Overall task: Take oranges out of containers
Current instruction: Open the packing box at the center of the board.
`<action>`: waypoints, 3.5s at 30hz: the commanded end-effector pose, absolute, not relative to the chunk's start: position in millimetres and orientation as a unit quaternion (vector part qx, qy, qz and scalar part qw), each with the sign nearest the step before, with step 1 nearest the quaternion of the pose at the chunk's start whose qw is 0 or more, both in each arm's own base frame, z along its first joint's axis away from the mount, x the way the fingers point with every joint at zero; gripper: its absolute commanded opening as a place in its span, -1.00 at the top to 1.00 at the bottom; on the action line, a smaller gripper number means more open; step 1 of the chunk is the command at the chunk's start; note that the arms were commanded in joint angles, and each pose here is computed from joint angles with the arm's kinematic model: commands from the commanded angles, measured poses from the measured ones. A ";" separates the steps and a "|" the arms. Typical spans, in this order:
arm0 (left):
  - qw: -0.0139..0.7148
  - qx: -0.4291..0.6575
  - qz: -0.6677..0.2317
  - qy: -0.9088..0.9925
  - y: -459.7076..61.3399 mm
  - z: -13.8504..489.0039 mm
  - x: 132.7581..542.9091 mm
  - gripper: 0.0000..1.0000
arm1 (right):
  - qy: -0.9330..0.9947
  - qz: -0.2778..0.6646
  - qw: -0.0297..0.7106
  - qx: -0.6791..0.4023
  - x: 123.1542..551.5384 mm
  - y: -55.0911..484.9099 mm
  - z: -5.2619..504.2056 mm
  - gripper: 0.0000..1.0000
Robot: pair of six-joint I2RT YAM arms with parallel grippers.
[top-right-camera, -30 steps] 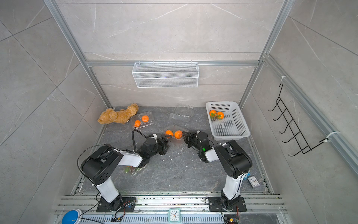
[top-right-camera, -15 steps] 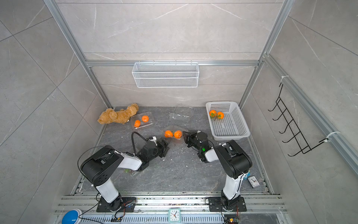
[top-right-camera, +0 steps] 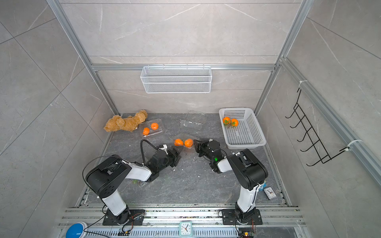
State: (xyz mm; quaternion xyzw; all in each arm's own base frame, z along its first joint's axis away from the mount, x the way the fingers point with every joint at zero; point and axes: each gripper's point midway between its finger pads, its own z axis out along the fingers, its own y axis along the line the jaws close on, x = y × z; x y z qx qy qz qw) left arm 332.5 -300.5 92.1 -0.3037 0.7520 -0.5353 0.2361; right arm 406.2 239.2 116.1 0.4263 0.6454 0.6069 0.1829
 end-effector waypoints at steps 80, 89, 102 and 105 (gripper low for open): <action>0.237 -0.314 -0.544 0.741 -307.9 84.6 342.5 -0.76 | 0.615 0.728 0.164 0.255 370.4 317.6 185.9 0.14; 0.235 -0.316 -0.539 0.744 -305.4 79.6 340.5 -0.76 | 0.609 0.735 0.163 0.249 369.8 318.6 190.2 0.11; 0.229 -0.312 -0.537 0.750 -312.5 75.0 339.4 -0.76 | 0.597 0.758 0.162 0.207 368.5 329.4 209.3 0.07; 0.227 -0.312 -0.538 0.750 -313.6 74.4 339.0 -0.76 | 0.597 0.758 0.164 0.206 368.3 329.5 209.5 0.07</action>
